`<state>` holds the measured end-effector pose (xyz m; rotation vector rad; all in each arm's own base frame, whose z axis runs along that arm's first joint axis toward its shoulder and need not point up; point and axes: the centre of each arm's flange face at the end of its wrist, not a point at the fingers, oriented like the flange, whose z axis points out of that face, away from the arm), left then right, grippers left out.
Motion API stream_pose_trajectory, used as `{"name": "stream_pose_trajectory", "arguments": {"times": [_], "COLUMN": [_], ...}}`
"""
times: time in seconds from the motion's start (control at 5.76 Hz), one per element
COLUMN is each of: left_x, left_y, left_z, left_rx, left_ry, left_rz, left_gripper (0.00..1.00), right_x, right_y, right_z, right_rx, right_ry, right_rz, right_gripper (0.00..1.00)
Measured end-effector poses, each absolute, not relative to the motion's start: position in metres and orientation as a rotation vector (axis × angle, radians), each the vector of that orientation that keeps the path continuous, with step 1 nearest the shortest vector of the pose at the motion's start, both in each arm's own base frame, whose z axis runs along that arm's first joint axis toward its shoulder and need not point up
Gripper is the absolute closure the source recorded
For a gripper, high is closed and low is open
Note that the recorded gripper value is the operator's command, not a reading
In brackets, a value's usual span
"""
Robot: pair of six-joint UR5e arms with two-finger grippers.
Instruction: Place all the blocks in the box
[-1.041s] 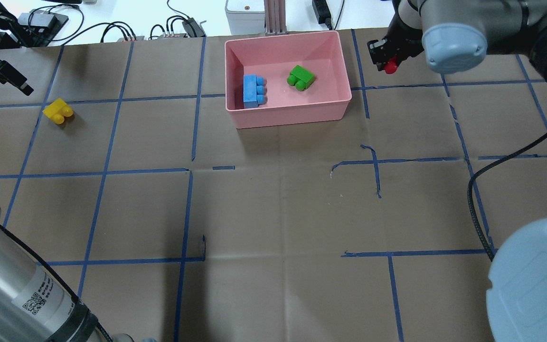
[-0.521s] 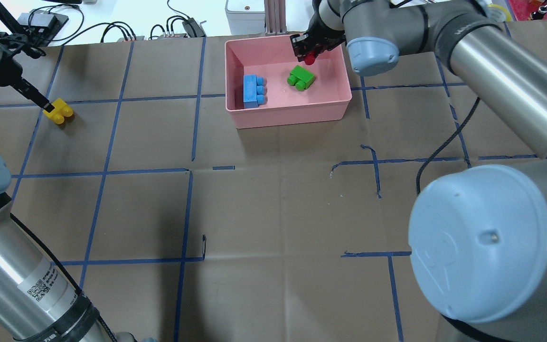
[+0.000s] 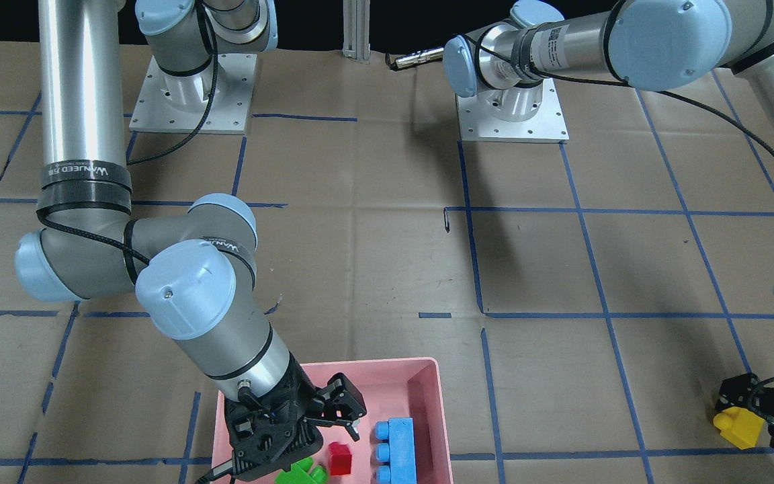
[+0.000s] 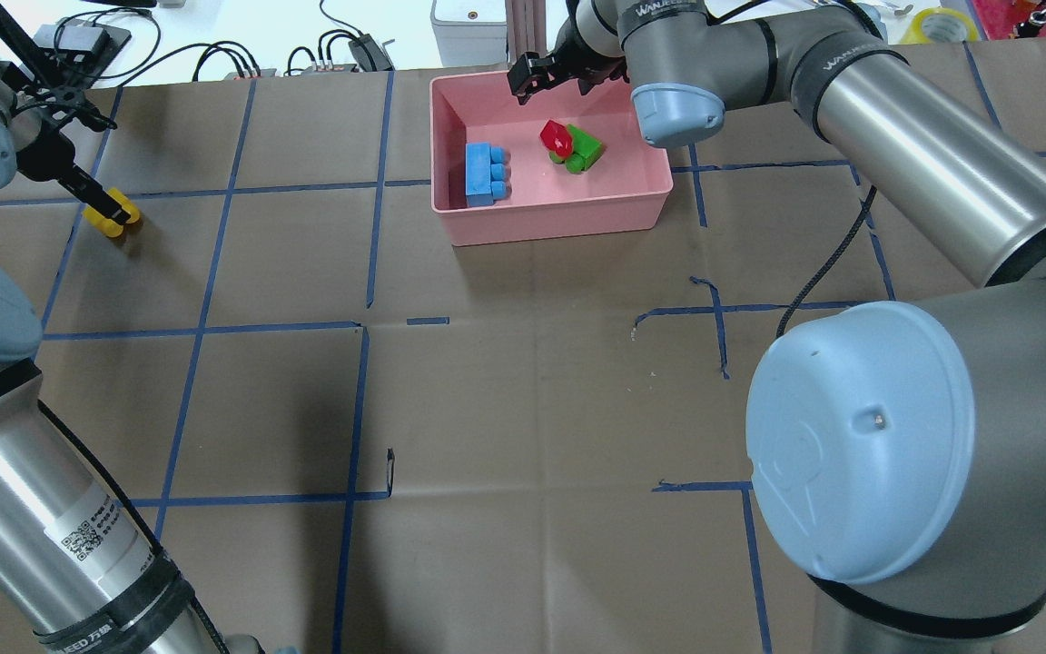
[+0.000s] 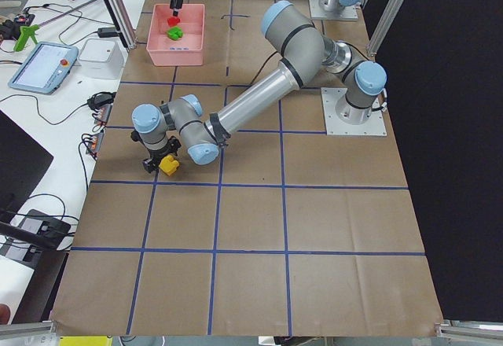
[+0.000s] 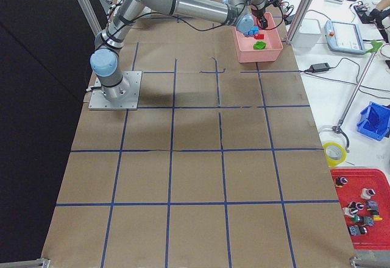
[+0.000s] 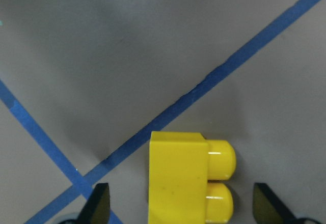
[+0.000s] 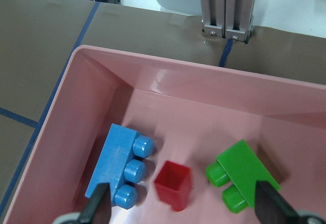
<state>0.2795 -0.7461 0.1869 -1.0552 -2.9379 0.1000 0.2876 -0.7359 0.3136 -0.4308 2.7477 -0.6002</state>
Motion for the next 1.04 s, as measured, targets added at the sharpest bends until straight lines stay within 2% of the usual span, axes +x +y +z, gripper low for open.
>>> {"name": "stream_pose_trajectory", "arguments": {"times": [0.17, 0.35, 0.69, 0.87, 1.04], "left_x": [0.278, 0.277, 0.278, 0.28, 0.281], "left_y": [-0.743, -0.741, -0.742, -0.743, -0.745], "left_z": [0.179, 0.177, 0.179, 0.183, 0.194], "left_rx": [-1.051, -1.054, -1.07, -1.074, -1.08], "left_ry": [-2.927, -2.922, -2.927, -2.935, -2.952], "left_rz": [0.089, 0.087, 0.092, 0.094, 0.114], "left_gripper": [0.12, 0.27, 0.66, 0.8, 0.85], "right_x": [0.288, 0.287, 0.267, 0.236, 0.196], "right_y": [-0.735, -0.734, -0.728, -0.718, -0.692], "right_z": [0.314, 0.314, 0.328, 0.349, 0.384], "right_rx": [-0.431, -0.433, -0.403, -0.346, -0.282], "right_ry": [2.749, 2.751, 2.787, 2.827, 2.857], "right_rz": [-0.598, -0.597, -0.515, -0.371, -0.157], "right_gripper": [0.0, 0.0, 0.0, 0.0, 0.0]}}
